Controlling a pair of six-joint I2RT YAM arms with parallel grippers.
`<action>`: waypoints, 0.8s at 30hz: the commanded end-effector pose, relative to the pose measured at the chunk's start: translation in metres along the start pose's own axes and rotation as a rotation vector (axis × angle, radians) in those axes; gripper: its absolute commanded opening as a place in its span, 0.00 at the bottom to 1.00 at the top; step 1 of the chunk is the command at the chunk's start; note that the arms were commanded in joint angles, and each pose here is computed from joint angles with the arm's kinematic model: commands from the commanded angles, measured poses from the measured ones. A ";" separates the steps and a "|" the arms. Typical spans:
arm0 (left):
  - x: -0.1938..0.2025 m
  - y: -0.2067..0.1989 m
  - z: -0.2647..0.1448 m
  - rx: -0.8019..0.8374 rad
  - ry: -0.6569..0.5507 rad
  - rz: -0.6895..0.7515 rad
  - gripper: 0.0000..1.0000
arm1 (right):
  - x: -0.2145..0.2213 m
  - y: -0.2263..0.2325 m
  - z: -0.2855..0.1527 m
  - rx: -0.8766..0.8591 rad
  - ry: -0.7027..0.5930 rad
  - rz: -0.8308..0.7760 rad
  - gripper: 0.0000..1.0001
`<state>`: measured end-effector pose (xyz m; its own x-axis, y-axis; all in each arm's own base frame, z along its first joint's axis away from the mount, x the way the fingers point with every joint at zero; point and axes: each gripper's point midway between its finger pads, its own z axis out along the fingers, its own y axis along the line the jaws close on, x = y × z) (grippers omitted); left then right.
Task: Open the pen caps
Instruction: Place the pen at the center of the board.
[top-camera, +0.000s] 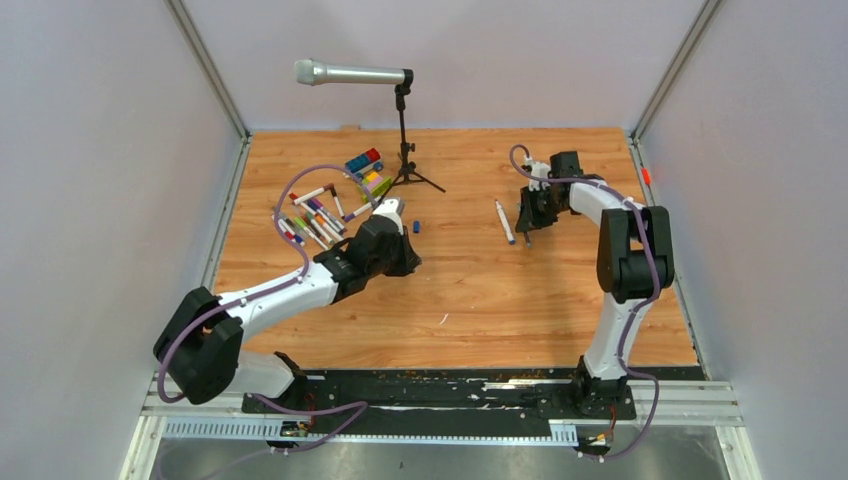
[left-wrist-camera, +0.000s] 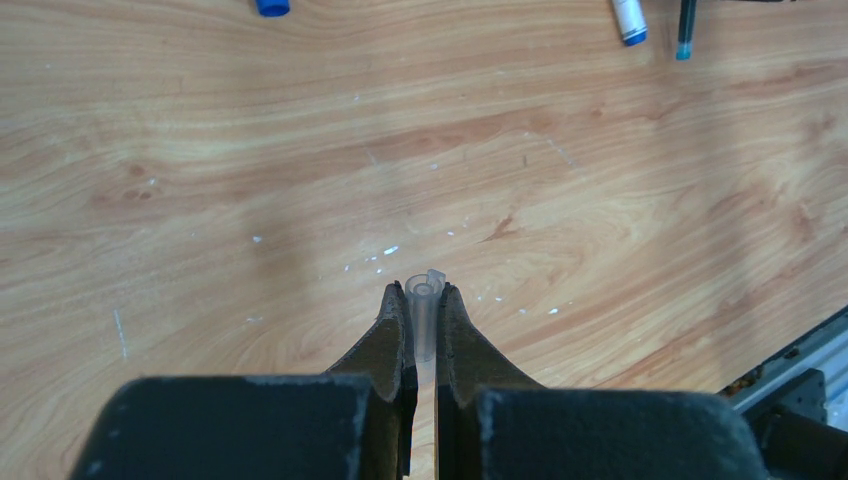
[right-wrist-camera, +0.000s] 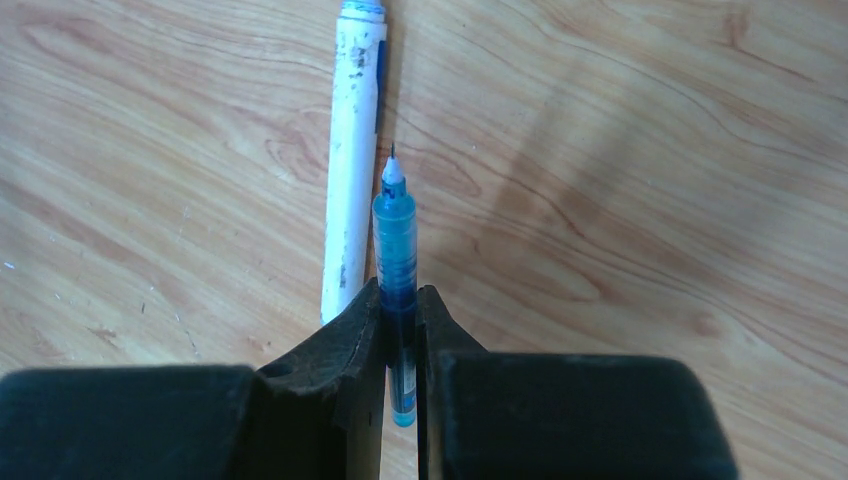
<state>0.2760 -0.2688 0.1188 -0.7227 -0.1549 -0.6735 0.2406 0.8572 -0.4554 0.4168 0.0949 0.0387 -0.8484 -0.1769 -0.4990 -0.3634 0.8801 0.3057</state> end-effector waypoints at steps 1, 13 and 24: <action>-0.008 0.003 -0.003 -0.010 -0.045 -0.010 0.00 | -0.011 -0.001 0.007 0.001 0.028 0.036 0.11; -0.014 -0.002 0.007 -0.015 -0.035 0.014 0.00 | -0.011 0.003 0.003 -0.008 0.019 0.043 0.32; -0.025 -0.010 0.040 -0.062 0.019 0.071 0.00 | -0.010 0.058 -0.067 -0.180 -0.131 -0.151 0.39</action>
<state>0.2999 -0.2855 0.1100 -0.7353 -0.1108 -0.6686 0.2368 0.8824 -0.4066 0.3933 0.1004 0.0565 -0.8530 -0.1772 -0.4909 -0.3777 0.8588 0.3463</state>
